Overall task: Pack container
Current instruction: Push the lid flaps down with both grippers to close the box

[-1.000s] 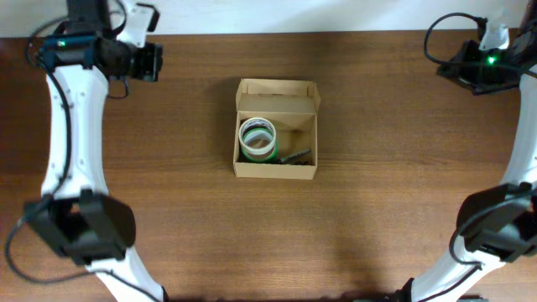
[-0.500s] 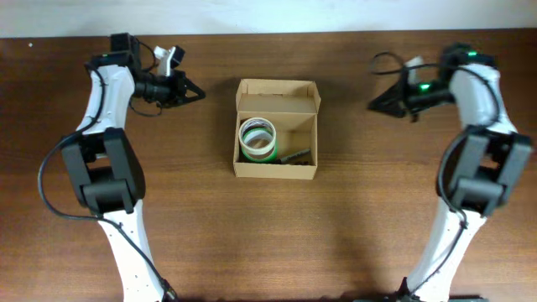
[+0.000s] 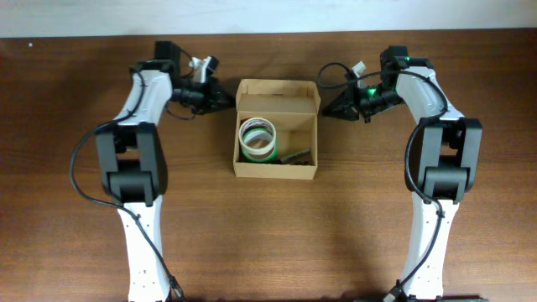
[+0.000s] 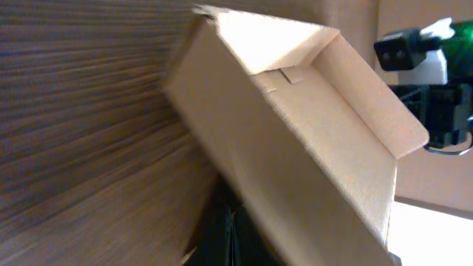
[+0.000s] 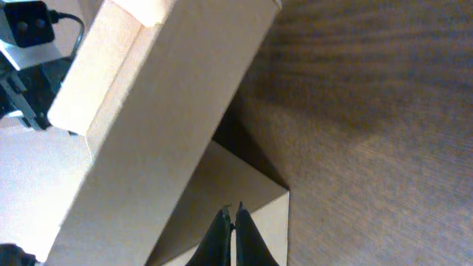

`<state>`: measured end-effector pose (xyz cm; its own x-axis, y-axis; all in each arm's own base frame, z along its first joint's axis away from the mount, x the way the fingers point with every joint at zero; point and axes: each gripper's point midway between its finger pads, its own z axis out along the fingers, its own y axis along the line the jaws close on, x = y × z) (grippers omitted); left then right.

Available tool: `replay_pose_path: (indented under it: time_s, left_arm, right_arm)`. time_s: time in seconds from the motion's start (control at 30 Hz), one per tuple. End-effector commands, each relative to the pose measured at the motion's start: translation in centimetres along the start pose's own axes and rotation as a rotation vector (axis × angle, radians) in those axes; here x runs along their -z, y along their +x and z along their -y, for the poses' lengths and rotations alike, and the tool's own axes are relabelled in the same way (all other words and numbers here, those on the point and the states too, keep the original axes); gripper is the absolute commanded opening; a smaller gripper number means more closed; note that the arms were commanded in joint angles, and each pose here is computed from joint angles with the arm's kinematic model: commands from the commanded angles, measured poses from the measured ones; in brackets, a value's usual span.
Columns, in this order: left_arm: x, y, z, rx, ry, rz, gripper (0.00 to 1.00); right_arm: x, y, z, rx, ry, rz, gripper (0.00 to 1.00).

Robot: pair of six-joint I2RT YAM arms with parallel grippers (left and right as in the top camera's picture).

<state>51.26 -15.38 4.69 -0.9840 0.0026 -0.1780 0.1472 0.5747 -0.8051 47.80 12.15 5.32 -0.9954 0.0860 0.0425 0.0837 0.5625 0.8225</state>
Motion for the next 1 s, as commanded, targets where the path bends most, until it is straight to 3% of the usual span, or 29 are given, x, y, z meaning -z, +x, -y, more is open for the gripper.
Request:
replay_pose_path:
  time_s: [0.0, 0.63, 0.77, 0.97]
  left_arm:
    - [-0.9, 0.1, -0.1, 0.047, 0.01, -0.006, 0.02]
    - [-1.3, -0.4, -1.5, 0.074, -0.055, 0.01, 0.02]
    - [-2.3, 0.3, -2.7, 0.124, -0.054, -0.011, 0.02]
    - [-3.0, -0.5, -1.7, 0.095, 0.069, 0.006, 0.02]
  right_arm:
    - [-0.6, -0.2, -0.6, -0.011, -0.024, -0.002, 0.04]
    - [-2.9, -1.9, 0.0, -0.017, -0.033, 0.031, 0.04]
    - [-2.8, -2.3, -1.5, 0.028, -0.117, 0.036, 0.04]
    - [-2.5, -2.8, -3.0, 0.081, -0.198, 0.047, 0.04]
